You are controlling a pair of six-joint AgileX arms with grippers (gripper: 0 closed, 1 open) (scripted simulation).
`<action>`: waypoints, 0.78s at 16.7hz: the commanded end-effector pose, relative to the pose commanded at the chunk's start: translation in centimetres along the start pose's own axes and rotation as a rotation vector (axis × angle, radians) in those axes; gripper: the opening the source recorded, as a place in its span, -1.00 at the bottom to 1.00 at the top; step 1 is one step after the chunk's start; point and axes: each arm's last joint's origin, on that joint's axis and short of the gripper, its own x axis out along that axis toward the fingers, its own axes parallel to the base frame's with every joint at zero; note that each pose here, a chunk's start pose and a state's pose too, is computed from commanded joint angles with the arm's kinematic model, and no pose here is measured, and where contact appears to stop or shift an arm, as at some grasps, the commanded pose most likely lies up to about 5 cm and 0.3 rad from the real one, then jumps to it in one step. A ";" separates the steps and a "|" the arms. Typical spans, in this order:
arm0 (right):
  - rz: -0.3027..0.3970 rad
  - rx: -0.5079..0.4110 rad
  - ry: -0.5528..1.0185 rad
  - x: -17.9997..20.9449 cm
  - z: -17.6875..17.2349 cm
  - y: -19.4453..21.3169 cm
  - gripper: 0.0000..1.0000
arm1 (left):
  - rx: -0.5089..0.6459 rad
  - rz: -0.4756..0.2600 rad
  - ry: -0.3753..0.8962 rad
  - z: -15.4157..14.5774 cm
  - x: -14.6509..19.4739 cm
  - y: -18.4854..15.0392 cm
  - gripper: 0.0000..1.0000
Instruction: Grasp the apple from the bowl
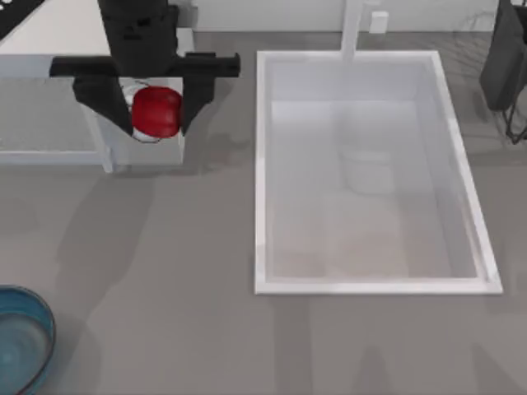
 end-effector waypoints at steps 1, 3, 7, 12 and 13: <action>0.000 0.000 0.000 0.0 0.0 0.0 1.00 | 0.000 -0.002 -0.004 0.2 0.3 -0.7 -1.00; 0.000 0.000 0.000 0.0 0.0 0.0 1.00 | 0.000 -0.003 -0.006 0.2 0.5 -1.0 -1.00; 0.000 0.000 0.000 0.0 0.0 0.0 1.00 | -0.001 -0.002 -0.002 0.3 0.6 -0.9 -1.00; 0.000 0.000 0.000 0.0 0.0 0.0 1.00 | -0.001 -0.003 -0.005 0.8 4.6 -1.1 -1.00; 0.000 0.000 0.000 0.0 0.0 0.0 1.00 | -0.001 -0.003 -0.006 0.8 6.0 -1.1 -1.00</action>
